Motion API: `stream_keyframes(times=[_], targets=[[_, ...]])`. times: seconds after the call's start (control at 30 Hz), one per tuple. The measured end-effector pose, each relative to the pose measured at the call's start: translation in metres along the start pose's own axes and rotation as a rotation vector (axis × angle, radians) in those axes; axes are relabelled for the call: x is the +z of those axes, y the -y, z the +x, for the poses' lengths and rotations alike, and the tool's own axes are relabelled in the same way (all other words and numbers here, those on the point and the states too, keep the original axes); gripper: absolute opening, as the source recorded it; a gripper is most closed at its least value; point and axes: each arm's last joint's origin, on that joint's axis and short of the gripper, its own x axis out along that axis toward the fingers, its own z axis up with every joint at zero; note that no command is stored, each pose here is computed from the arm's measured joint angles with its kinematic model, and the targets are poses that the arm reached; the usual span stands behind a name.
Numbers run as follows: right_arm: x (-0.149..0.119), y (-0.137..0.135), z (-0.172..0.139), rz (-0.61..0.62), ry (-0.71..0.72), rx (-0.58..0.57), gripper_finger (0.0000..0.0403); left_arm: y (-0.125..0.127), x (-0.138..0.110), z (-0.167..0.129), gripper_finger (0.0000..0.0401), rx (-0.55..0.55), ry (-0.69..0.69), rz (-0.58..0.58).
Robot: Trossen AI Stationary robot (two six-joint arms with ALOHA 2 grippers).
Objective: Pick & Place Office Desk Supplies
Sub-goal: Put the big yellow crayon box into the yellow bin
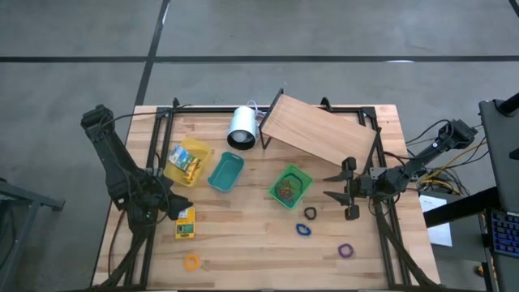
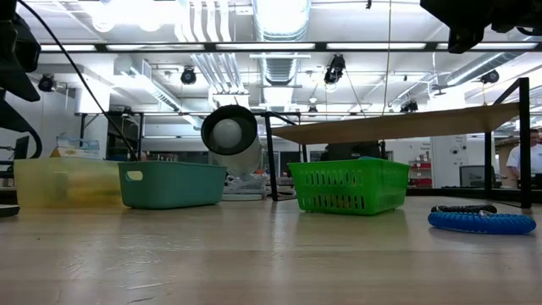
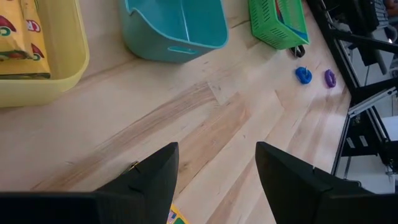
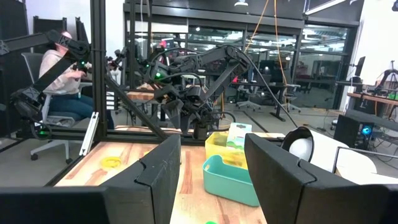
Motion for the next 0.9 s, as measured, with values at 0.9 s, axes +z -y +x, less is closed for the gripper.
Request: stream_keyframes(times=[0.9], targets=[[-0.0012, -0.0032, 0.0064, 0.060, 0.013, 0.011, 0.0178, 0.0088, -0.0082, -0.0006, 0.0218, -0.052, -0.168, 0.241]])
